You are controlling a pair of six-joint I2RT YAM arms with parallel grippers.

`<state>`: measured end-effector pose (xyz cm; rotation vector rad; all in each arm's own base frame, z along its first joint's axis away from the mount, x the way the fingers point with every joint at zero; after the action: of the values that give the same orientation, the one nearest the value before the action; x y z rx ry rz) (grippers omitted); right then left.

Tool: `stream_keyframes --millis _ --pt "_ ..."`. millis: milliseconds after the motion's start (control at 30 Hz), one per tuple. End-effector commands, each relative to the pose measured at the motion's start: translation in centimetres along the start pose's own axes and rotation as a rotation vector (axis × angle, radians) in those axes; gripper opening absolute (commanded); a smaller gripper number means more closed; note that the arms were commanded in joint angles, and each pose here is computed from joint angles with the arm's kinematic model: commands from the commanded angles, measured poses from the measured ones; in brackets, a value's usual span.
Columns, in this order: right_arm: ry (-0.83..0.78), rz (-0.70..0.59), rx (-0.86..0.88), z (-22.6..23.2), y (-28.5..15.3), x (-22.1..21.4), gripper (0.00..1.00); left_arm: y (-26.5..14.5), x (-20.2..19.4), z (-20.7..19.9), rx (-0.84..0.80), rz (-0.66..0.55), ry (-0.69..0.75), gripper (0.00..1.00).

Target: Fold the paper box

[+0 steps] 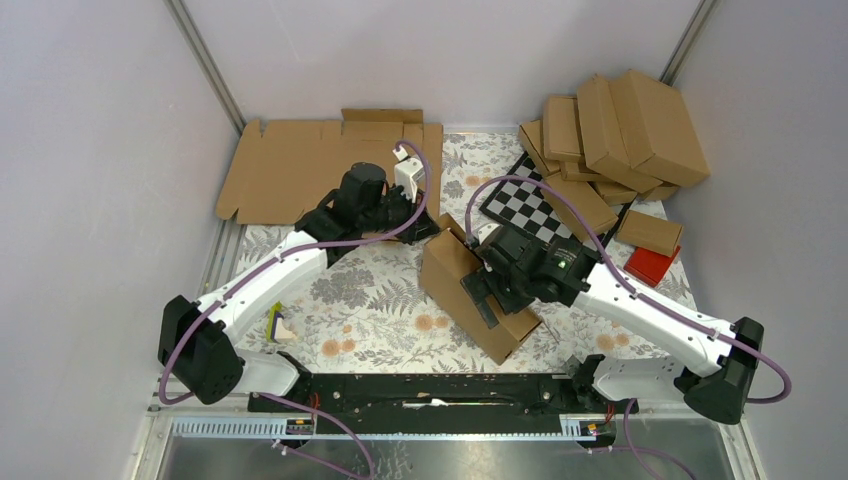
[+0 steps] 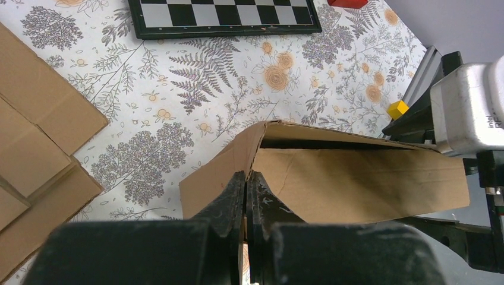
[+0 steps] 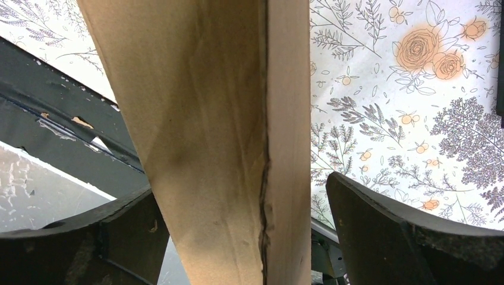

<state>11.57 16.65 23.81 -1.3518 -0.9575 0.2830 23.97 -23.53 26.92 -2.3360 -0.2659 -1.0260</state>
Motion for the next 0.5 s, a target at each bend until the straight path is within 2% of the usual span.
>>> stream_keyframes --millis 0,133,467 --pt "0.006 -0.104 0.001 -0.1 -2.0 1.4 1.0 -0.2 1.3 -1.0 -0.014 -0.036 -0.006 0.0" --pt "0.003 -0.16 0.015 -0.1 -3.2 2.4 1.0 0.1 0.7 -1.1 -0.028 -0.031 0.004 0.0" --pt "0.005 -0.139 0.034 0.2 -2.8 2.4 1.0 0.5 -0.3 -1.0 -0.028 -0.032 0.021 0.0"
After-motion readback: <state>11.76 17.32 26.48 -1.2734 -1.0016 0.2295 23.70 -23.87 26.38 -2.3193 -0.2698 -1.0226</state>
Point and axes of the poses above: each gripper's point midway between its finger pads, its own y axis out along the fingers, its own z axis along the line the jaws close on, x = y × z, the point moved 8 cm from there along -y, back along the fingers, and after that the axes turned 12 degrees about -y, right-handed, at the moved point
